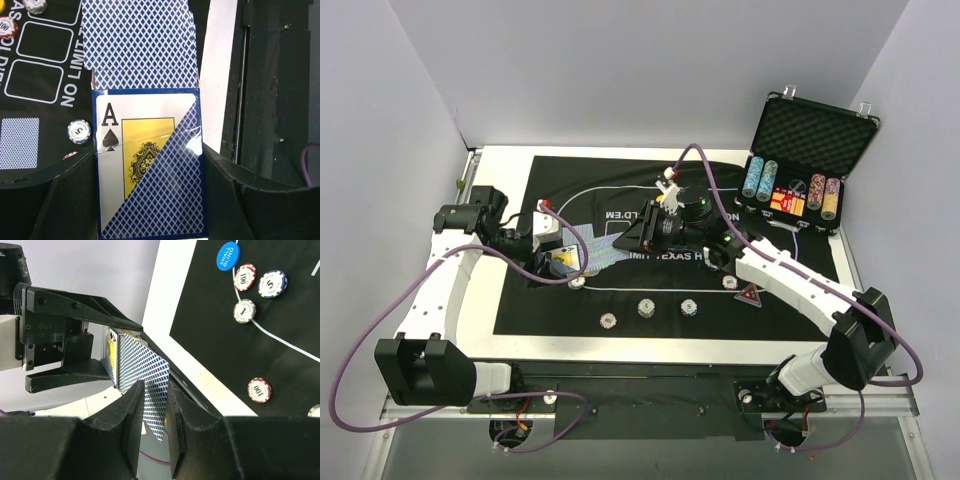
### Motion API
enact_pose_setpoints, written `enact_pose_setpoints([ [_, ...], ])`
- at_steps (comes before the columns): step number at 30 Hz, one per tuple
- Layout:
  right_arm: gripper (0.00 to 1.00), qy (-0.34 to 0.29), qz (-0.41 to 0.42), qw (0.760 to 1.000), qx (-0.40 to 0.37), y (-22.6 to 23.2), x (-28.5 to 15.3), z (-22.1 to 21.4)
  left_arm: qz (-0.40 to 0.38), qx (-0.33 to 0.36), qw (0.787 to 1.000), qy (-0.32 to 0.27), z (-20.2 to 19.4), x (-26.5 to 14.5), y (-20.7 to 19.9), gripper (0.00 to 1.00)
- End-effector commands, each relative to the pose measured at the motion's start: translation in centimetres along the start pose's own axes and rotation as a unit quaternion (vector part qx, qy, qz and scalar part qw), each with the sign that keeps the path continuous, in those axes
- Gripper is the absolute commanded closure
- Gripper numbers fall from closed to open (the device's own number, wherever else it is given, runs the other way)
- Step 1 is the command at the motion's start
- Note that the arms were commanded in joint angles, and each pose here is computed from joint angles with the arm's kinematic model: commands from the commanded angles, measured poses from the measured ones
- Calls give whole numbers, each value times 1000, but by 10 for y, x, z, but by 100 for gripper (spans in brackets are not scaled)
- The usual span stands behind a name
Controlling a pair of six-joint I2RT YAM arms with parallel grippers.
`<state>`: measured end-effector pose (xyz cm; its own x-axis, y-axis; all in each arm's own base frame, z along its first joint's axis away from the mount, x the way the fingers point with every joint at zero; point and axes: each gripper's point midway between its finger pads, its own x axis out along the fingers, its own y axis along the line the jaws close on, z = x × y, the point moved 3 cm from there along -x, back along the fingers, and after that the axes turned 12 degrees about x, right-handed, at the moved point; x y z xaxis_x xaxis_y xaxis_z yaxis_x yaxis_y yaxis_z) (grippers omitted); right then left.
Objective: Distribute texas hold em gaming equipment
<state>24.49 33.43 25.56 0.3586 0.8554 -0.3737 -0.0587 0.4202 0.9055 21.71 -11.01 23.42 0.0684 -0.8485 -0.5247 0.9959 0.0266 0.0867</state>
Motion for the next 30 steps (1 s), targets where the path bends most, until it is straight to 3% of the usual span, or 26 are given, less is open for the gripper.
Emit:
enact_pose_setpoints([
  [1,80,-8,37,999,-15,20,-16,2,-22,-38,998,-34,15,-3,-16,100],
  [7,85,-18,32,999,-16,19,-25,9,-23,-41,998,-34,14,-2,-17,100],
  [13,100,-21,34,999,-9,20,-29,11,-23,-42,998,-34,14,-2,-17,100],
  [23,100,-51,37,998,8,14,-49,31,-22,-42,998,-31,14,-3,-16,100],
  [30,100,-90,-14,994,52,-45,-71,55,-21,-40,998,-31,14,-3,-15,100],
])
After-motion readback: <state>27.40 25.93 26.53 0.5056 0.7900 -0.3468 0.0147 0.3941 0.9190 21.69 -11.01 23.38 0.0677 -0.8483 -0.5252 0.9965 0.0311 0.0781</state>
